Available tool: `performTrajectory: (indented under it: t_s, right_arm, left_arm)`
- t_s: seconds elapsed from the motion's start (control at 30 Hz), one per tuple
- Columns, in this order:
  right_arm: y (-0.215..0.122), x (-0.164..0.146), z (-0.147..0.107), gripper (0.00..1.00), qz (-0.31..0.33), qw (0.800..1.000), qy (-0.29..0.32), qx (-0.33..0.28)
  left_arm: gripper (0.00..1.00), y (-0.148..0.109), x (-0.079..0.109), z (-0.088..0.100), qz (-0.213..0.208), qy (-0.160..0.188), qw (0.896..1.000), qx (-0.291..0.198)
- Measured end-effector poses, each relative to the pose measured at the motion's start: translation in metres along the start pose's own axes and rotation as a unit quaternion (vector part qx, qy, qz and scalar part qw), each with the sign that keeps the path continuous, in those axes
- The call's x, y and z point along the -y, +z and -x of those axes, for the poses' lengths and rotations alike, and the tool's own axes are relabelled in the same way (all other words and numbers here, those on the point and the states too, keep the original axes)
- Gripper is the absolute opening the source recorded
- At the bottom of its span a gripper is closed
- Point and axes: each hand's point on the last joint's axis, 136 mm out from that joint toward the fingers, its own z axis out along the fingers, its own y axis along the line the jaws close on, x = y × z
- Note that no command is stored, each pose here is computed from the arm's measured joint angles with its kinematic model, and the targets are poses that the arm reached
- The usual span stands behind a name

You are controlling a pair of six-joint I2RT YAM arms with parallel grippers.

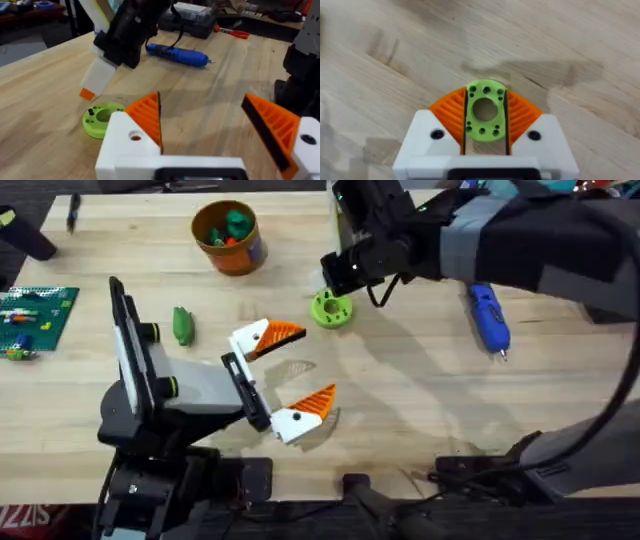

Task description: Pick up the gripper from the table and insert it into the empty holder that is missing its gripper. Then pick up a screw, insert it into the mounting hole, and use the screwdriver to tighten it. Finally, clean up the table by picking up the vegetable and placing it into the bucket.

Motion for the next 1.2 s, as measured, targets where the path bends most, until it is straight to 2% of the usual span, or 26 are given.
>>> performTrajectory:
  t_s: [0.23,0.57,0.77,1.2]
  right_arm:
    - [0.017,0.002,-0.014,0.373,-0.005,1.0,0.0,-0.026]
    - [0.025,-0.008,-0.015,0.385,0.003,1.0,-0.01,-0.023]
    - [0.039,-0.011,-0.025,0.386,0.003,0.999,-0.014,-0.038]
    - [0.041,-0.013,-0.017,0.399,0.006,1.0,-0.016,-0.021]
  left_arm:
    - [0.985,0.0,0.0,0.0,0.0,0.0,1.0,0.0]
    - [0.985,0.0,0.0,0.0,0.0,0.0,1.0,0.0]
    - [0.986,0.0,0.0,0.0,0.0,0.0,1.0,0.0]
    - [0.986,0.0,0.0,0.0,0.0,0.0,1.0,0.0]
